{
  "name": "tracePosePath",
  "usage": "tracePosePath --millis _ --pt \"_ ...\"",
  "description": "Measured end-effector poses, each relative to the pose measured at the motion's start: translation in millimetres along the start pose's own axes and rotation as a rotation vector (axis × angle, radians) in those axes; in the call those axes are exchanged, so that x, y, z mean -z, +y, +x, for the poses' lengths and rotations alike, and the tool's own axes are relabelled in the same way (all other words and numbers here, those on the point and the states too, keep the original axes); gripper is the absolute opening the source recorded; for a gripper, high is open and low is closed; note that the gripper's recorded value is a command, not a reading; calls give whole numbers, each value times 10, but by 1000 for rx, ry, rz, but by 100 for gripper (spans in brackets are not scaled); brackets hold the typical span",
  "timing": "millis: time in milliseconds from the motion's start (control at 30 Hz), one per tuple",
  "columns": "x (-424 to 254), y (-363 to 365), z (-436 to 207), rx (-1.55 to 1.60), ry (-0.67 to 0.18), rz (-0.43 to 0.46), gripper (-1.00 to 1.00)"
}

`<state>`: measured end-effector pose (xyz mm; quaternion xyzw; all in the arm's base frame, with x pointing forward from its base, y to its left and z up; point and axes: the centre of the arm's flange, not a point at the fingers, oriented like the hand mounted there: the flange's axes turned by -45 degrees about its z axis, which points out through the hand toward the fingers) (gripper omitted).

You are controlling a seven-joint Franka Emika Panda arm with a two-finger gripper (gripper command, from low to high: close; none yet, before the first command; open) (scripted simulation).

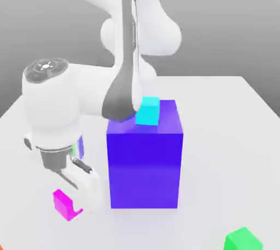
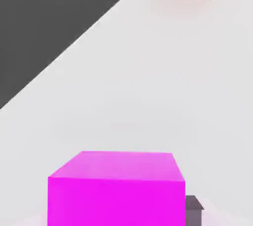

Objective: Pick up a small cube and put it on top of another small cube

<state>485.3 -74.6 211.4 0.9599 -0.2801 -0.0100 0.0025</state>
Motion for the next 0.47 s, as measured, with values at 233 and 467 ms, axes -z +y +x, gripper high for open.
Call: tracePosePath --millis 233,467 --pt "156 -1589 -743 357 11 4 -100" --pt "-245 -2367 -1234 539 19 6 100"
